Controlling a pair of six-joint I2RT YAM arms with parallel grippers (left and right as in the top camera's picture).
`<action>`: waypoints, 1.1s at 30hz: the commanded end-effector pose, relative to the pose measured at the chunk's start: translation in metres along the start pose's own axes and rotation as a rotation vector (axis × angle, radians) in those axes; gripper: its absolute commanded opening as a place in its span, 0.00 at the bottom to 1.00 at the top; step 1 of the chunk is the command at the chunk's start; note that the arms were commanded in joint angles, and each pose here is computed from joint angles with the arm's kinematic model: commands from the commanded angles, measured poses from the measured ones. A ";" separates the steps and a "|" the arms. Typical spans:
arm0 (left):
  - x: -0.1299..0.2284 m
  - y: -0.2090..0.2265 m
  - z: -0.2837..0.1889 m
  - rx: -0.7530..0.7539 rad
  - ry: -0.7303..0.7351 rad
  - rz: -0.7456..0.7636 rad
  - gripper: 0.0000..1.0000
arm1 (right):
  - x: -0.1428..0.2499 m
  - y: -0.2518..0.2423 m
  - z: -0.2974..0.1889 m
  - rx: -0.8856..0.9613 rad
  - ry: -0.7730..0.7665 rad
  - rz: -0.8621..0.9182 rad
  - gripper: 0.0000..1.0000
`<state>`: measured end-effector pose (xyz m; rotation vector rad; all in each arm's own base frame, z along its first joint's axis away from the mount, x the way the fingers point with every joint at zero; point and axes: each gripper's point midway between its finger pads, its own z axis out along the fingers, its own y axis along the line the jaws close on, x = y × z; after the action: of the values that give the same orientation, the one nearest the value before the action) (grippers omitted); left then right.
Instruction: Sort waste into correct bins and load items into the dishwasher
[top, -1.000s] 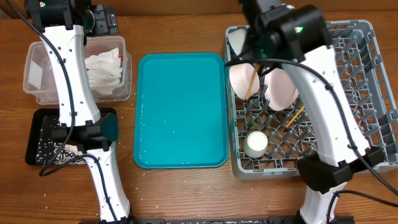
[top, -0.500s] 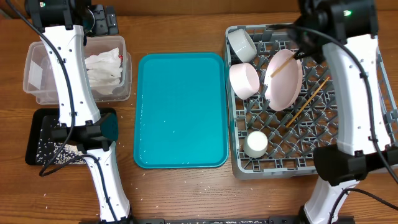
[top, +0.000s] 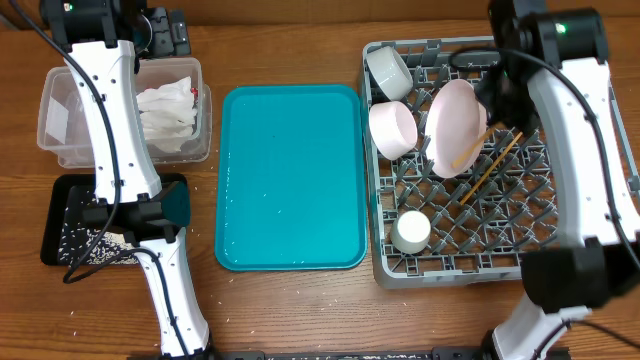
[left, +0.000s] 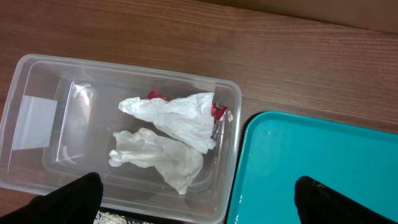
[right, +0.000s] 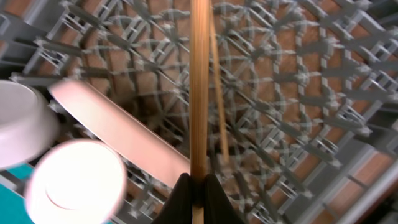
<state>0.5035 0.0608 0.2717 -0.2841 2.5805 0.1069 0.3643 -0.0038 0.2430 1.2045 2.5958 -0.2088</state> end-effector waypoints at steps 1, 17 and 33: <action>-0.006 -0.005 -0.018 0.017 -0.045 0.003 1.00 | 0.012 -0.030 -0.028 -0.033 -0.046 0.065 0.04; -0.006 -0.005 -0.018 0.017 -0.045 0.003 1.00 | 0.058 -0.031 0.077 0.021 0.053 0.083 0.05; -0.006 -0.005 -0.018 0.017 -0.045 0.003 1.00 | 0.055 -0.017 0.035 -0.116 0.053 -0.137 0.59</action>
<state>0.5036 0.0608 0.2715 -0.2841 2.5808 0.1069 0.3105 0.0034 0.1511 1.2120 2.7226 -0.2052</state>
